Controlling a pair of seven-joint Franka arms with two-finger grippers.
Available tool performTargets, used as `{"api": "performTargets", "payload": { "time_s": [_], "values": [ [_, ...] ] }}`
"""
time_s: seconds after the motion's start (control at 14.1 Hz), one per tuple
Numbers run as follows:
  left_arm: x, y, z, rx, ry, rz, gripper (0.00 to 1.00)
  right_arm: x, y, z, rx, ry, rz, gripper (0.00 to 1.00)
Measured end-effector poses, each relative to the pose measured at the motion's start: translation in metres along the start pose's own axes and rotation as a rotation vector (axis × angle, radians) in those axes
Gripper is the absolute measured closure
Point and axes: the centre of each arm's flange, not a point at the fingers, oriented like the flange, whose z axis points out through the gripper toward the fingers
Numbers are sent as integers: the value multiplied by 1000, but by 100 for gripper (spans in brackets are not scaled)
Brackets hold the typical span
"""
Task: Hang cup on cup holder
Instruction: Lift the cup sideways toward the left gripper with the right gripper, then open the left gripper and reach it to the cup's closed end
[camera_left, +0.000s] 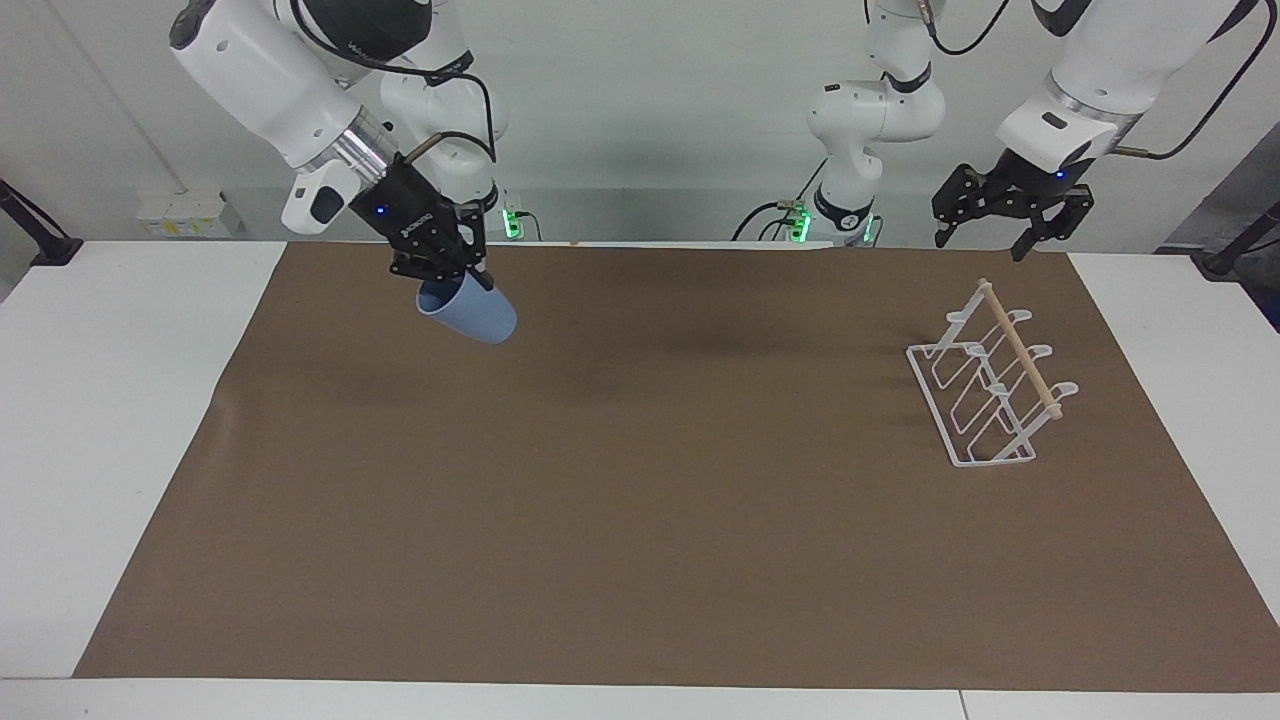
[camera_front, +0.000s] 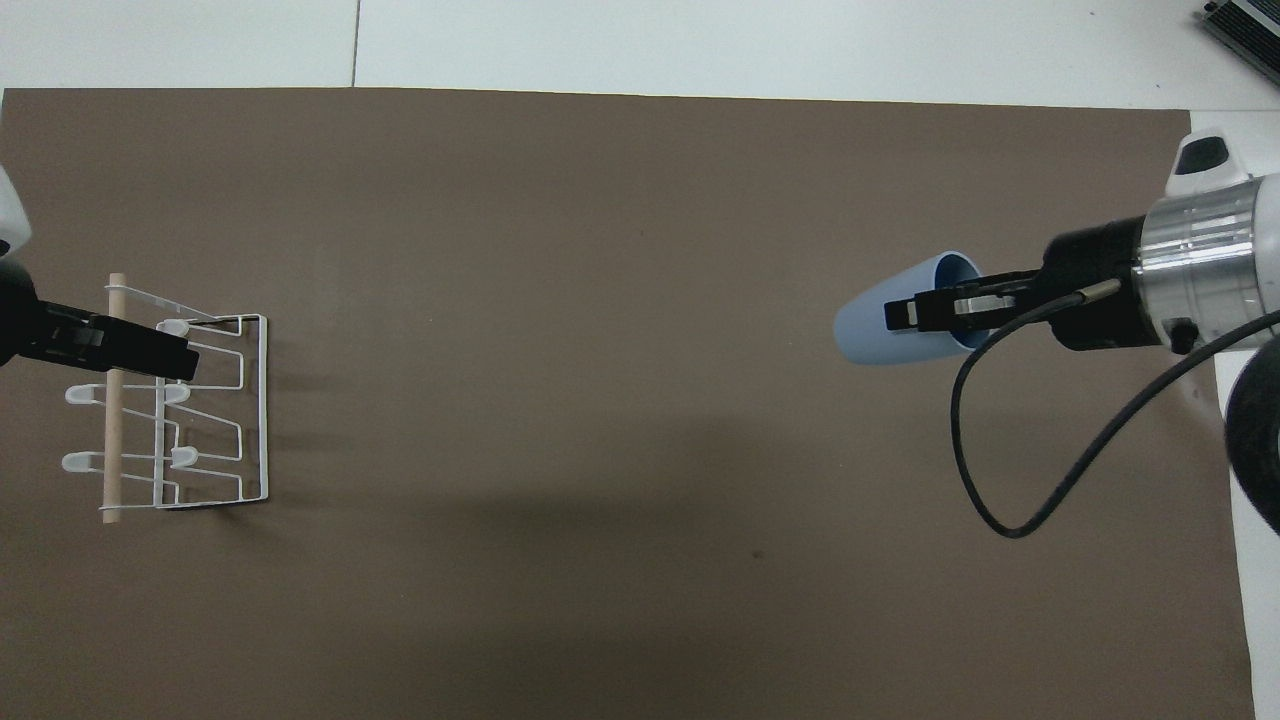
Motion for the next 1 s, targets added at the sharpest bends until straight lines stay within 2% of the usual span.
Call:
{"api": "performTargets", "payload": {
  "time_s": [0.21, 0.43, 0.64, 1.0],
  "values": [
    [1, 14, 1, -3, -1, 153, 0, 0, -31, 9, 145, 6, 34, 95],
    [2, 34, 2, -19, 1, 275, 0, -5, -65, 23, 283, -22, 148, 95],
    [2, 59, 2, -81, 16, 441, 0, -10, -124, 49, 340, -1, 233, 95],
    [2, 76, 1, -95, 43, 750, 0, -15, -173, 67, 454, 72, 286, 95]
  ]
}}
